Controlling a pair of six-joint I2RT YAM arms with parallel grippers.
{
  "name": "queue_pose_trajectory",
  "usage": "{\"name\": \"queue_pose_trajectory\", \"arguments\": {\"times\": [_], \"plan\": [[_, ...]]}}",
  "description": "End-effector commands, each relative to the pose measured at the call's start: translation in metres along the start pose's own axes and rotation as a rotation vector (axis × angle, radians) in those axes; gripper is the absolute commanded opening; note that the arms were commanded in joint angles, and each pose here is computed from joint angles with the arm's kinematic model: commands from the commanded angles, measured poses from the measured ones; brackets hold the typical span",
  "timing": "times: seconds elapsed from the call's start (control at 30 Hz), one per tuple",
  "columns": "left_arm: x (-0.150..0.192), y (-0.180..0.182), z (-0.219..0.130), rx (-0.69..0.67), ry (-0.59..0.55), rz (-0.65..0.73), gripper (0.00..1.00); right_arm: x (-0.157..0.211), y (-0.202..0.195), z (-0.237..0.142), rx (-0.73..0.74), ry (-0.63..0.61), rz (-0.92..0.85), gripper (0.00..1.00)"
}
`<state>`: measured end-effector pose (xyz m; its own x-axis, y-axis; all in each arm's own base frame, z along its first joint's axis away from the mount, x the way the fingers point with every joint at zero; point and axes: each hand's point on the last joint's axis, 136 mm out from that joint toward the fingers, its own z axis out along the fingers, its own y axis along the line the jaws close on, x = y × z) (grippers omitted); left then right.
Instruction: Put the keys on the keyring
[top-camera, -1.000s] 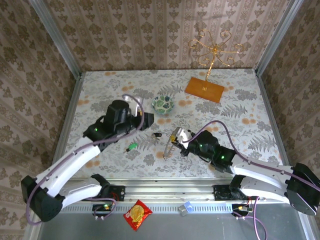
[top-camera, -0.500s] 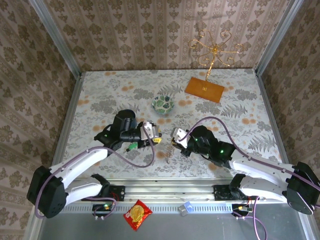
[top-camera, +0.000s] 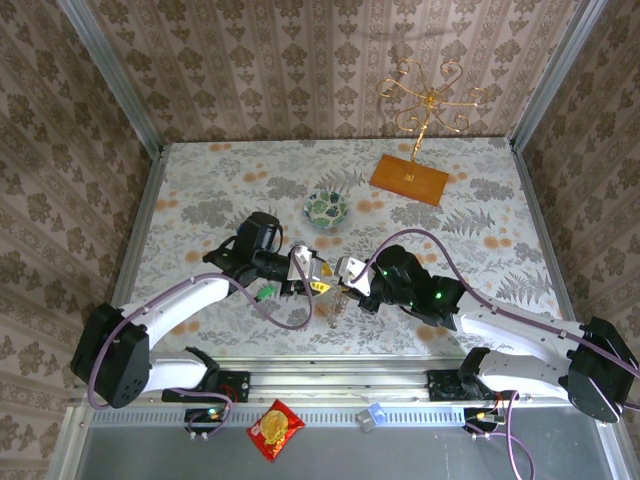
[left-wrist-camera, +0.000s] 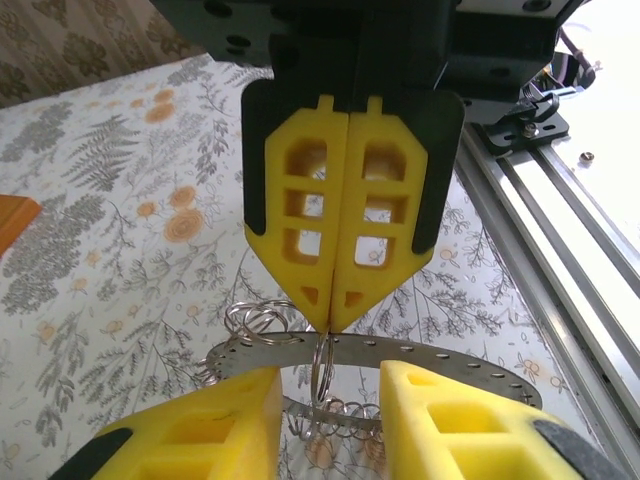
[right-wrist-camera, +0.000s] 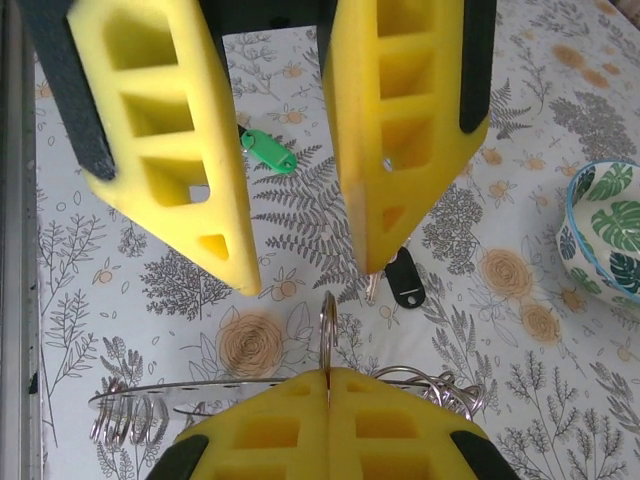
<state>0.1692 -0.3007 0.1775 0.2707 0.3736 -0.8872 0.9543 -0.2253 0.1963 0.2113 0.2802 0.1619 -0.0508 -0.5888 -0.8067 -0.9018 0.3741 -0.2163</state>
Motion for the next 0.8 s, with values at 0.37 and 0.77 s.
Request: {"name": "queue_pose_trajectory", "arguments": {"times": [0.37, 0.77], "plan": [[0.006, 0.001, 0.008, 0.051, 0.026, -0.009, 0.31, -0.023, 0.0, 0.0, -0.036, -0.05, -0.021, 0.0], [0.001, 0.0, 0.009, 0.075, 0.0, -0.029, 0.04, -0.024, 0.001, 0.002, -0.047, -0.049, -0.023, 0.0]]}}
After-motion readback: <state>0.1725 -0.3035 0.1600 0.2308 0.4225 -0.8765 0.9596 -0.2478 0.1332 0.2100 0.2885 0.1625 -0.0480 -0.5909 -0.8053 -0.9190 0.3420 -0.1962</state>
